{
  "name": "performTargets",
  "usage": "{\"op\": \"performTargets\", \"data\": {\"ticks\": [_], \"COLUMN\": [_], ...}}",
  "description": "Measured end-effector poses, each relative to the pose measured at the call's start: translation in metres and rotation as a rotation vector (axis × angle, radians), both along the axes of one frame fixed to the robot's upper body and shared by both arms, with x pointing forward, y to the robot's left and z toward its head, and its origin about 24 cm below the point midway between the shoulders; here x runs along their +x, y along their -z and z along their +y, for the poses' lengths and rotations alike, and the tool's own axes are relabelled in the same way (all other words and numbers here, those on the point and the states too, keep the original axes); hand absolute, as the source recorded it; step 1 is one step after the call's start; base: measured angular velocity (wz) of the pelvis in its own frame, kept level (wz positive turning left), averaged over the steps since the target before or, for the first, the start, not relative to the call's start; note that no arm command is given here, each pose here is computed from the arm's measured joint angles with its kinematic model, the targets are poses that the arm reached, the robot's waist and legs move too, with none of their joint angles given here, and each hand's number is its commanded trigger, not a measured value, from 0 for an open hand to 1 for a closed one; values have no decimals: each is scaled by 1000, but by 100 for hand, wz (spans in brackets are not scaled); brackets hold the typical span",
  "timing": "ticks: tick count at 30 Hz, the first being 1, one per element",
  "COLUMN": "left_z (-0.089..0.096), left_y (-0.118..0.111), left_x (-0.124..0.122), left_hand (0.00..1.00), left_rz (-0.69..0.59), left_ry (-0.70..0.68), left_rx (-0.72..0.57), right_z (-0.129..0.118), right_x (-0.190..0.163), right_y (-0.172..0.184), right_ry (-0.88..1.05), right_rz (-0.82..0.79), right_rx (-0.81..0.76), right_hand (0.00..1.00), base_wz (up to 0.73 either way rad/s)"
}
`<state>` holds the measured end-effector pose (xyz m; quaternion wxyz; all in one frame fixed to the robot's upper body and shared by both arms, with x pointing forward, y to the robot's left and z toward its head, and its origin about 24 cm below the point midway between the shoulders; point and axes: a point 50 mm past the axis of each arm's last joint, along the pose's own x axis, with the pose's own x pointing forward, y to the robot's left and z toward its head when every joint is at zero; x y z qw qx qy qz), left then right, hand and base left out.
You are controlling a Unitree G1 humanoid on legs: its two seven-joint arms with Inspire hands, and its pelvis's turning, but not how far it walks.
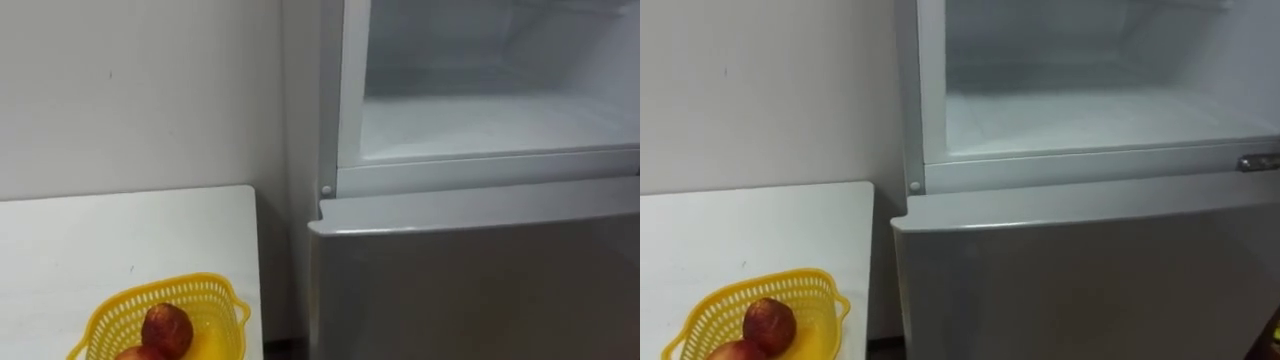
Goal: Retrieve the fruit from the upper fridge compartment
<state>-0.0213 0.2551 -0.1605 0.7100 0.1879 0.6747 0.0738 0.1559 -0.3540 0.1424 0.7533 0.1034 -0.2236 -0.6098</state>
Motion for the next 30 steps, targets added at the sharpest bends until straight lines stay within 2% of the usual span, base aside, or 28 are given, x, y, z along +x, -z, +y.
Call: {"op": "performTargets", "data": {"ticks": [8, 12, 17, 22, 30], "left_z": [-2, -3, -2, -3, -1], "left_y": [1, 2, 2, 3, 3], "left_x": [6, 13, 5, 6, 5], "left_hand": [0, 0, 0, 0, 0], "left_rz": [-17, -40, -16, -5, 6], "left_ry": [27, 40, 59, 83, 90], "left_rx": [-23, -33, -43, -51, -62], "right_z": [19, 30, 43, 58, 72], "right_x": [6, 5, 12, 25, 39], "right_y": [-11, -28, -39, -36, -34], "right_ry": [12, 49, 29, -98, -278], "right_rz": [72, 100, 154, 231, 292], "right_rx": [-176, -356, -557, -664, -744], "right_hand": [0, 0, 0, 0, 0], "base_wz": [-2, -2, 0, 9, 1]}}
